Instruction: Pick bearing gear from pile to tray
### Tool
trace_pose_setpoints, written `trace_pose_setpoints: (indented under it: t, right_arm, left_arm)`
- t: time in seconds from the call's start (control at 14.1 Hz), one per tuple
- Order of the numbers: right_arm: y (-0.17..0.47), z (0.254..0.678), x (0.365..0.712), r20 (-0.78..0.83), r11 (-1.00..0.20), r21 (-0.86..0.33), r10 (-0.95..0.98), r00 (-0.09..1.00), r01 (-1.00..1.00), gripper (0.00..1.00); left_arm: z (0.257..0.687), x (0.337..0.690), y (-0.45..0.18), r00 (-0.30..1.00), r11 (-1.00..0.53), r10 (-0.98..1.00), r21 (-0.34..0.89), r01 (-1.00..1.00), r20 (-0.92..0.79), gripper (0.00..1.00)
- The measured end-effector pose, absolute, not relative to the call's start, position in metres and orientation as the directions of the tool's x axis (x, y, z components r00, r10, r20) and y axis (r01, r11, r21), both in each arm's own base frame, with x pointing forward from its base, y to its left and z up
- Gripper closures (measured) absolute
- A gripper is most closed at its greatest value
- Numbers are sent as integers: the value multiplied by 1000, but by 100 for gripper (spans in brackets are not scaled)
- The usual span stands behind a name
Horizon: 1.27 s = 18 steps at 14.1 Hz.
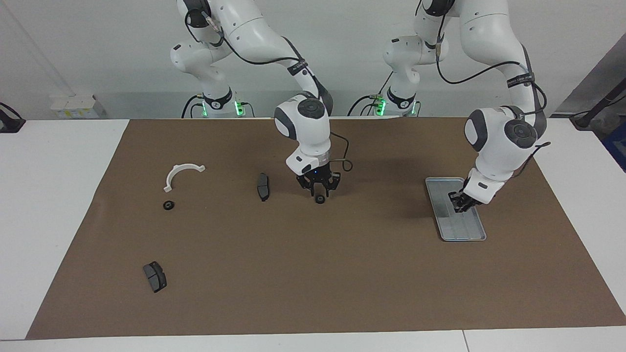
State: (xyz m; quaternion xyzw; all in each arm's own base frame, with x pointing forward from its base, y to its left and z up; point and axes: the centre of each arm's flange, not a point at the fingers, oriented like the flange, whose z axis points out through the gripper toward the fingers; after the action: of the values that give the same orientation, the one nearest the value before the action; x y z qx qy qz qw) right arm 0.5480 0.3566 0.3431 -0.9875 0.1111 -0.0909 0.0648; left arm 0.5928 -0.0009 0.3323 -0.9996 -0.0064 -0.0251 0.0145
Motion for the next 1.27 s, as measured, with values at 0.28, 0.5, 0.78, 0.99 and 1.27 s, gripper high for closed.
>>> trace_pose_setpoints:
  t: [0.28, 0.5, 0.78, 0.99, 1.27]
  right_arm:
    - [259, 375, 573, 181, -962, -133, -260, 948, -239, 0]
    - [178, 382, 570, 180, -978, -93, -201, 963, -187, 0]
    - [84, 367, 573, 139, -995, -32, -102, 985, -98, 0]
    - [-2, 347, 563, 93, -1000, 0, -20, 995, -20, 0]
    - [-75, 323, 542, 55, -1000, 8, 14, 998, 14, 0]
  left_arm:
    - [332, 588, -1, 998, -1000, 11, -28, 13, 59, 42]
    - [346, 594, -2, 996, -1000, 11, -28, 14, 86, 3]
    - [383, 611, -21, 994, -999, 31, -8, 32, 101, 0]
    - [391, 607, -97, 988, -994, 111, 19, 109, 103, 0]
    - [391, 574, -221, 979, -983, 179, 53, 175, 101, 0]
